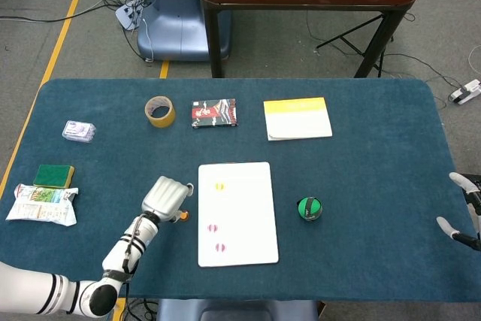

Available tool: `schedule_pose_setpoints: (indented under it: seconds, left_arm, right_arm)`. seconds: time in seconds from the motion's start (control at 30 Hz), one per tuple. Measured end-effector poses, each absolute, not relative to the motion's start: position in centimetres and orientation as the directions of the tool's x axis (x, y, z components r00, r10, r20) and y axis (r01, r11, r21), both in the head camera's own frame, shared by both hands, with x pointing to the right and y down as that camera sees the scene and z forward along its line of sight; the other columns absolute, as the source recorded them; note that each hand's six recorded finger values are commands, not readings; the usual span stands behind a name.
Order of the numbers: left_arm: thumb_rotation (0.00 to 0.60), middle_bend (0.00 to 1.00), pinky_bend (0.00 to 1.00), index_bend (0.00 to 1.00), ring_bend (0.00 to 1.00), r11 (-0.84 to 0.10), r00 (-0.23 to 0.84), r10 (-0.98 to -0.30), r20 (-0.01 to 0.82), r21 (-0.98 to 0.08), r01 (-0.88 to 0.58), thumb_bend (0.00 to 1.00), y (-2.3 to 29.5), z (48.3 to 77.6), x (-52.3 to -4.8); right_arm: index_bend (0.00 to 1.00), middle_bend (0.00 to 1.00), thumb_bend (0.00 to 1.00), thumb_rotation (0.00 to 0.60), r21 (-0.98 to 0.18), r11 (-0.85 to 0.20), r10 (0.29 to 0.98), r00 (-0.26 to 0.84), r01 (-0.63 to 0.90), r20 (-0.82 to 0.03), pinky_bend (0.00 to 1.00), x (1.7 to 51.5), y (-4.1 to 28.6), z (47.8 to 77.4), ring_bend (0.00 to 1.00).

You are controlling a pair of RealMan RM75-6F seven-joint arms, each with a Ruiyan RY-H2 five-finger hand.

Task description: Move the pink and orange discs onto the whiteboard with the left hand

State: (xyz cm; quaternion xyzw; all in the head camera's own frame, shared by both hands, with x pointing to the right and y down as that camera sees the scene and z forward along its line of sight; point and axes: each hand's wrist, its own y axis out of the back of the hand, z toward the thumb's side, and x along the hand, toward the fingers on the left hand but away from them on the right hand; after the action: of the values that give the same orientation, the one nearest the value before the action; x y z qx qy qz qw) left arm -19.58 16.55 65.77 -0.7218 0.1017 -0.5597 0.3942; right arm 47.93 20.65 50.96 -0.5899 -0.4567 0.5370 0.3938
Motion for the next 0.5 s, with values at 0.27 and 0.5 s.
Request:
schedule_pose_setpoints:
  seconds: [0.27,0.5]
  left_arm:
    - [0.6,1.0,1.0,0.47,0.97,-0.707,0.362,-0.558,0.747,-0.656,0.263,0.28,18.7,66.8,-20.1]
    - [0.6,1.0,1.0,0.47,0.97,-0.725,0.355,-0.553,0.753,-0.646,0.241,0.28,19.3,68.1,-19.9]
  right_arm:
    - [0.2,0.26,0.13,0.6,-0.955,-0.276,0.961,0.004,0.112,-0.277,0.4,47.8,20.6,51.1,0.27]
    - [0.2,0.26,0.13,0.6,-0.955,-0.274,0.961,0.006,0.115,-0.276,0.4,47.9,20.6,51.0,0.27]
